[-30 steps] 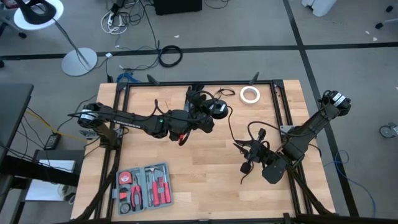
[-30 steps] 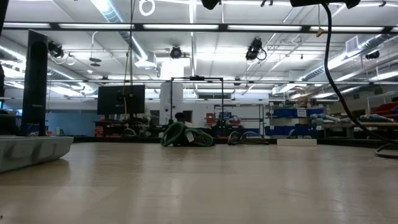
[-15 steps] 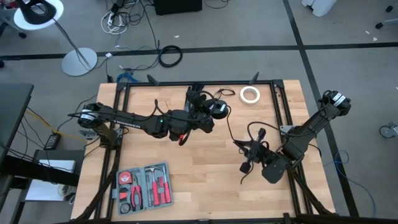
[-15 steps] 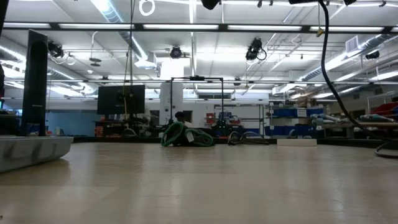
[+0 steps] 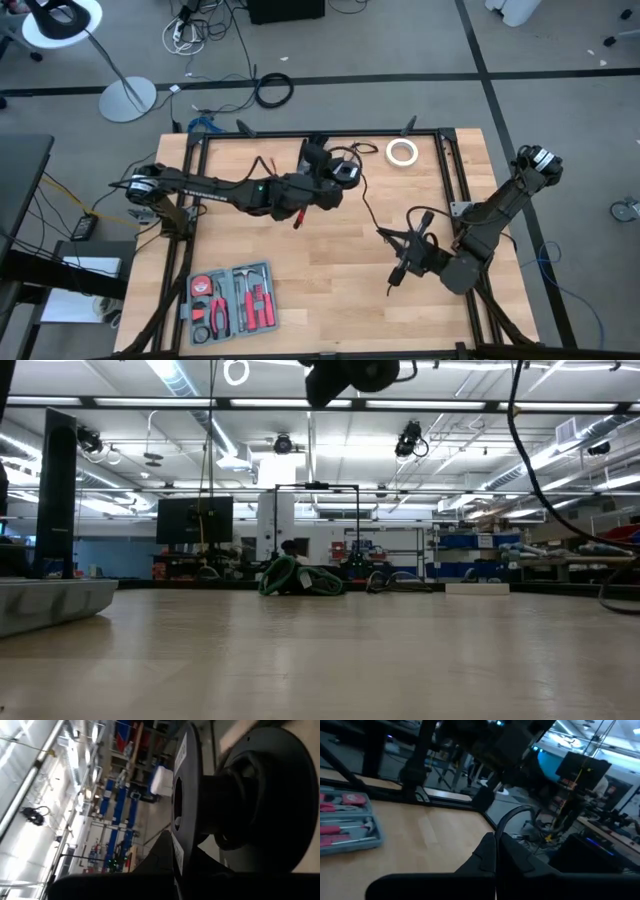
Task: Coil cords
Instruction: Coil the black wire into a spool
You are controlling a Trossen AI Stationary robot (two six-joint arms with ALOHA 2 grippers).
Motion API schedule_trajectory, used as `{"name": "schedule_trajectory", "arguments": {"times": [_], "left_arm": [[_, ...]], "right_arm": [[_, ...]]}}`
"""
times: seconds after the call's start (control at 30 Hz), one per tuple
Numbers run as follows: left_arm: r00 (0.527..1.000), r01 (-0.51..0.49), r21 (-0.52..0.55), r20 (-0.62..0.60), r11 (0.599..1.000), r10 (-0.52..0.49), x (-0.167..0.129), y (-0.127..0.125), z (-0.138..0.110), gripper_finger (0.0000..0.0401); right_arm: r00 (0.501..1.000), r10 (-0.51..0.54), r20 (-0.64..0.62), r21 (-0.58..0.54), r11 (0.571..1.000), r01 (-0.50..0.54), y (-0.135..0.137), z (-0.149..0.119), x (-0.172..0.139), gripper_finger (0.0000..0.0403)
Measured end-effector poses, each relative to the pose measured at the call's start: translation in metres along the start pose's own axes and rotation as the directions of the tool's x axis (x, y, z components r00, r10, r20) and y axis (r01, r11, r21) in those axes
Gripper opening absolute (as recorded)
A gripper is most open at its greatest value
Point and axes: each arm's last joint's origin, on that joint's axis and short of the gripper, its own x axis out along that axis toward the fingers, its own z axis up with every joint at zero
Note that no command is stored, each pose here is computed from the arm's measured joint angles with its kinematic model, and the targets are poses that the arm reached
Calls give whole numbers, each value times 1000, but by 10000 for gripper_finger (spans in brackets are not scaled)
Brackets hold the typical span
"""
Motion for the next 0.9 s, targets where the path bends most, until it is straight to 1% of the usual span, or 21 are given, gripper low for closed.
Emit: {"name": "schedule_trajectory", "arguments": {"times": [0.2, 0.3, 0.43, 0.53, 0.63, 0.77, 0.9], "left_arm": [[998, 48, 39, -35, 998, -46, 3, -5, -7, 0], [997, 39, 21, -70, 999, -37, 8, -3, -12, 0], [996, 27, -13, -79, 1000, -28, 11, -1, -14, 0], [997, 24, -15, -78, 1000, -25, 11, -1, -14, 0], [996, 19, -20, -86, 1000, -21, 12, 0, -15, 0], [997, 9, -72, -70, 997, -14, 14, 2, -15, 0], [1000, 16, -160, 15, 987, -14, 10, 4, -7, 0]], "right_arm": [[1000, 11, 16, 0, 1000, -11, 1, 4, -6, 2], [999, 46, 28, 14, 999, -46, 2, 7, -6, 2], [992, 119, 47, 37, 992, -121, 3, 9, -4, 2], [992, 122, 45, 33, 992, -123, 3, 9, -3, 1], [986, 155, 60, 58, 986, -159, 3, 11, -2, 1], [981, 185, 64, 71, 979, -190, 2, 12, 7, 2], [977, 207, 60, 61, 976, -210, -1, 11, 22, 2]]}}
